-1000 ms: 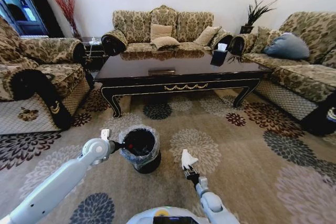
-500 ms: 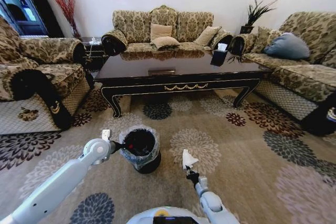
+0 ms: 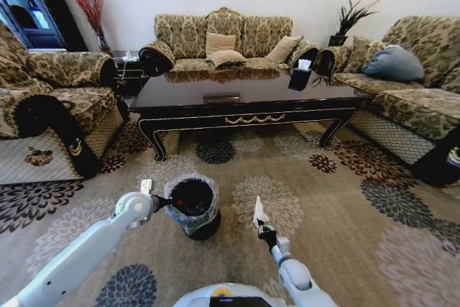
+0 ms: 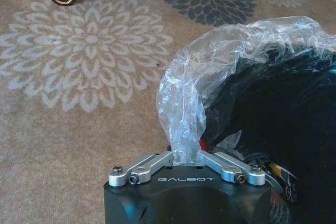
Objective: Move to the front of the table and pick up the trash from the floor, then place it into the trash bin.
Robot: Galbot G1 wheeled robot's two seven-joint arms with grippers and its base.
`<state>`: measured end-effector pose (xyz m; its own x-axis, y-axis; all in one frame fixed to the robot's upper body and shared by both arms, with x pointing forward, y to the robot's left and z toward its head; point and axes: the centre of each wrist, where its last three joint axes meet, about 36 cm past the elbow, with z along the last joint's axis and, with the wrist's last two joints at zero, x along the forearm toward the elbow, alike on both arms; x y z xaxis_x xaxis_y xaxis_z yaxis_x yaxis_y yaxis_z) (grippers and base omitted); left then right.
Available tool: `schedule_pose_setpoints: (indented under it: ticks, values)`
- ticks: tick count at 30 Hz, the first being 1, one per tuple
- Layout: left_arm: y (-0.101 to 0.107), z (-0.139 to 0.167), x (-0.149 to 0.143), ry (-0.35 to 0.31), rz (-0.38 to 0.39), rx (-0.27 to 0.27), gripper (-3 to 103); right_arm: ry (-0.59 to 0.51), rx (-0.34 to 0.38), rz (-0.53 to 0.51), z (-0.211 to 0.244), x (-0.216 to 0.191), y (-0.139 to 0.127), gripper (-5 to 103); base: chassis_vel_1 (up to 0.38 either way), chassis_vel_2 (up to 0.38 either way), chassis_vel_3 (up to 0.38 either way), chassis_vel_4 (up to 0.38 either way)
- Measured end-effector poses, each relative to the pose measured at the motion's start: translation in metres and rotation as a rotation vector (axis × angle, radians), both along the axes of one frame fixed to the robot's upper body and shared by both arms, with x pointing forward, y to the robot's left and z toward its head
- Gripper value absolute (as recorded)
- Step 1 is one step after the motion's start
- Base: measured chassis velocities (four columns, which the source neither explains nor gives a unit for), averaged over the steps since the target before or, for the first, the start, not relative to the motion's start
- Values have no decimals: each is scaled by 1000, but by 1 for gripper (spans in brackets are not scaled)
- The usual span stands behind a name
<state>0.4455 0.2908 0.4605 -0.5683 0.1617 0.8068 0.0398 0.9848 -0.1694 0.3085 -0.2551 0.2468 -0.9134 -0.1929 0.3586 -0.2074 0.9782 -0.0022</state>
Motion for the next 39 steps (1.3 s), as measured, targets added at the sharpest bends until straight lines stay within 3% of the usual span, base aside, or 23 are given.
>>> schedule_pose_setpoints:
  ticks: [14, 23, 28, 39]
  values:
    - [-15, -13, -12, 21, -30, 2, 0, -202, 24, 31, 90, -8, 7, 0, 0, 0, 0, 0]
    - [-29, -8, -8, 10, -59, -2, 0, -313, 34, 104, 158, -26, 15, 0, 0, 0, 0, 0]
    - [-46, -16, -7, 24, -77, -9, 0, -361, 35, 175, 196, -40, 22, 0, 0, 0, 0, 0]
    - [-97, -24, 4, 41, -168, -17, 0, -446, -73, 354, 236, -72, 20, 0, 0, 0, 0, 0]
